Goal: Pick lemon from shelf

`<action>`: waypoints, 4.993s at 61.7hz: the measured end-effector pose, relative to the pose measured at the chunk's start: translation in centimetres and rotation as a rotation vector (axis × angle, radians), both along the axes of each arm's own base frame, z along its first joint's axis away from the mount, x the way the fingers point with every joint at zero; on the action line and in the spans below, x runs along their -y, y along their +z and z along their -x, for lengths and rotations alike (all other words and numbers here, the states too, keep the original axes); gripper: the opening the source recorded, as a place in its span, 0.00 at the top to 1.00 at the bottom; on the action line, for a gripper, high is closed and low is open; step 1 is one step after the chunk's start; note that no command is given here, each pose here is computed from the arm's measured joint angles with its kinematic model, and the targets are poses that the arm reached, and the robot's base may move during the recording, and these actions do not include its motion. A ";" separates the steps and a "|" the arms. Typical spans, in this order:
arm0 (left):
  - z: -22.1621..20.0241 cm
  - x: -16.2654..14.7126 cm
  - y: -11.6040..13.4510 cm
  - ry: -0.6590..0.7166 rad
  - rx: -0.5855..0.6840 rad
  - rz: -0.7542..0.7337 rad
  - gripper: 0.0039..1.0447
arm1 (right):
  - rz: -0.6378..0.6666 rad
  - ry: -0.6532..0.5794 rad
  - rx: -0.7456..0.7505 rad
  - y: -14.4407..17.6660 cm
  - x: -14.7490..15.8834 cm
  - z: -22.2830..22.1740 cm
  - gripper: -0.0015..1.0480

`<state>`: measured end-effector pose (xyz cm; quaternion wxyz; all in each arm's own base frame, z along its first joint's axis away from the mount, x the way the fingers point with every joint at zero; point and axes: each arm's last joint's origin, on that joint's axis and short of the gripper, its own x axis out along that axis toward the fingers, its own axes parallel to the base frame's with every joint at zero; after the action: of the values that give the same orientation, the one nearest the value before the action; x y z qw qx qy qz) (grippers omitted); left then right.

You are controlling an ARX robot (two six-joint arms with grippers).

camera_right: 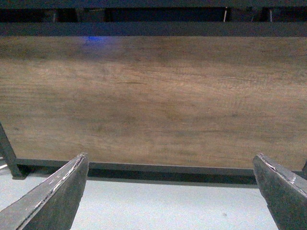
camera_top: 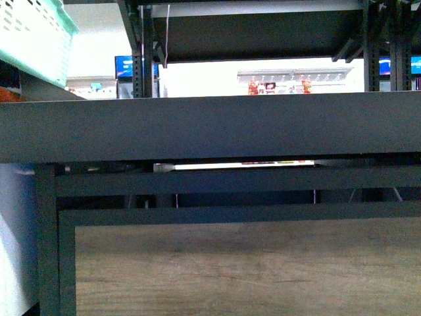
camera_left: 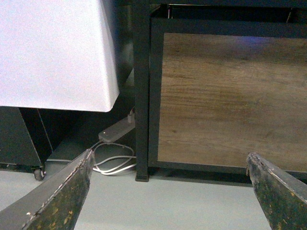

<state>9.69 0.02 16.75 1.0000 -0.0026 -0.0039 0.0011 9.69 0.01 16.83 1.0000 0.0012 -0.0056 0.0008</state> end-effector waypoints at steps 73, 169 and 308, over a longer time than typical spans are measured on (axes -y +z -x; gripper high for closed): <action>0.0 0.0 0.0 0.000 -0.001 0.000 0.07 | 0.000 0.001 0.000 0.0 0.0 0.0 0.02; 0.0 0.0 0.0 0.000 0.000 -0.001 0.07 | 0.000 0.000 0.000 0.0 0.0 0.0 0.02; -23.6 -18.4 11.2 0.302 -0.150 1.430 0.07 | 0.000 0.000 0.000 0.0 0.0 0.0 0.02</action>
<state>33.28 18.43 27.90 0.7405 -0.6538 0.0657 0.1412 9.69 0.01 16.83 1.0000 0.0012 -0.0056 0.0008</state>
